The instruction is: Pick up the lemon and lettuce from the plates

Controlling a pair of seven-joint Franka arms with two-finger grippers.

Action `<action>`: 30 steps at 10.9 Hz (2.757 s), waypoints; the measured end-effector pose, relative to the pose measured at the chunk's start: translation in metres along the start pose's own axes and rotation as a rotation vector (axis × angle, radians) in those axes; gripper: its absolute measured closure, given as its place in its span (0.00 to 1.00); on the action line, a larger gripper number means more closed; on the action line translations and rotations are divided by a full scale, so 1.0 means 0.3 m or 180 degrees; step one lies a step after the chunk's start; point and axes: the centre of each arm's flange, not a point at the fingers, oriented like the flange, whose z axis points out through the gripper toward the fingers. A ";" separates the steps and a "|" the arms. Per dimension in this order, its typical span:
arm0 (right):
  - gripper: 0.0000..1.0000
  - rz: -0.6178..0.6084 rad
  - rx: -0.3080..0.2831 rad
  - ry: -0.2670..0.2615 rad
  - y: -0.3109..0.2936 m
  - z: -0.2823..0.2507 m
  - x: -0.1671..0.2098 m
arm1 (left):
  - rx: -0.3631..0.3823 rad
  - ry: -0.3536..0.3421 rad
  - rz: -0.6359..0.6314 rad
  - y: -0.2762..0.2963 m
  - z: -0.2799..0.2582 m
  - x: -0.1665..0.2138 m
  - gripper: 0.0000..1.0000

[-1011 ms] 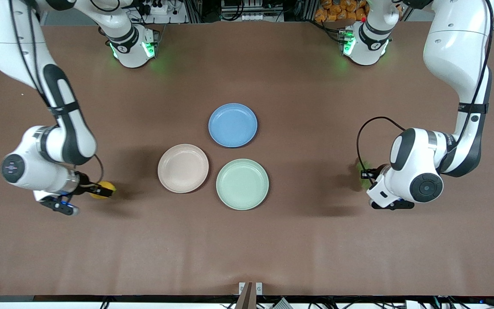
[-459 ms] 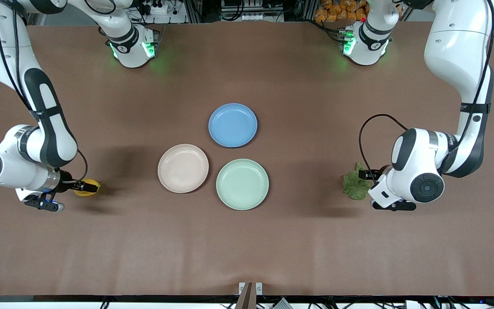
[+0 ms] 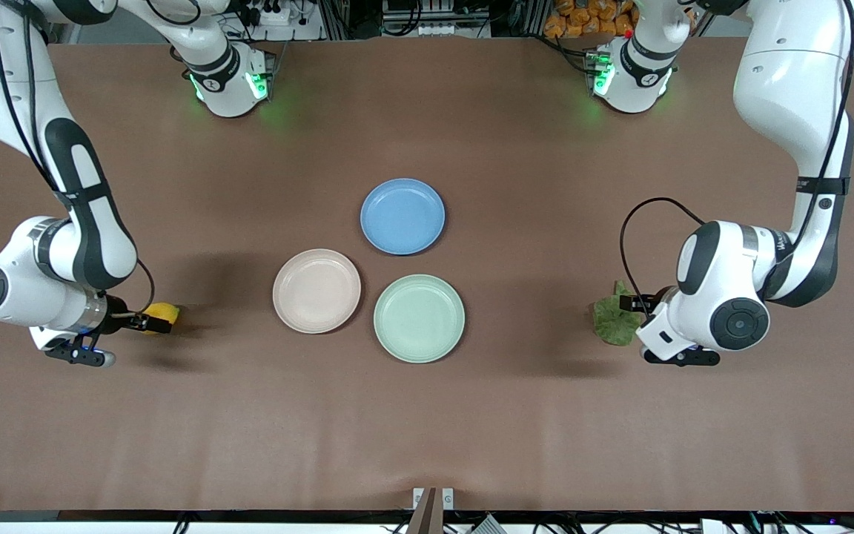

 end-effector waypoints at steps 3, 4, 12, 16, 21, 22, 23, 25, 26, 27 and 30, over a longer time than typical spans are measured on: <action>0.00 -0.0091 -0.0076 0.0073 -0.007 -0.063 -0.005 | -0.0014 0.0130 -0.0012 -0.006 -0.075 -0.006 0.00; 0.00 -0.0115 -0.0074 0.0093 -0.020 -0.089 -0.017 | -0.0017 0.0185 -0.0022 -0.013 -0.111 -0.014 0.00; 0.00 -0.0348 -0.0060 -0.0093 -0.142 -0.493 -0.305 | -0.0119 0.0555 -0.0126 -0.078 -0.417 -0.154 0.00; 0.00 -0.0189 -0.0056 -0.0394 -0.012 -0.659 -0.418 | -0.0373 0.0697 -0.0243 -0.127 -0.610 -0.289 0.00; 0.00 -0.0215 -0.0208 -0.0156 -0.008 -1.263 -0.509 | -0.0425 0.0884 -0.0315 -0.186 -0.812 -0.471 0.00; 0.00 -0.0217 -0.0208 -0.0072 -0.010 -1.304 -0.509 | -0.0424 0.0917 -0.0330 -0.199 -0.845 -0.506 0.00; 0.00 -0.0224 -0.0209 0.0011 -0.015 -1.334 -0.505 | -0.0420 0.0930 -0.0338 -0.208 -0.877 -0.546 0.00; 0.00 -0.0255 -0.0214 0.0330 -0.033 -1.410 -0.476 | -0.0400 0.0944 -0.0278 -0.219 -0.930 -0.622 0.00; 0.00 -0.0282 -0.0216 0.0364 -0.049 -1.409 -0.461 | -0.0395 0.0952 -0.0266 -0.224 -0.950 -0.652 0.00; 0.00 -0.0313 -0.0218 0.0325 -0.067 -1.382 -0.442 | -0.0392 0.0971 -0.0257 -0.228 -0.969 -0.678 0.00; 0.00 -0.0351 -0.0223 0.0241 -0.090 -1.330 -0.409 | -0.0390 0.1031 -0.0274 -0.244 -1.021 -0.752 0.00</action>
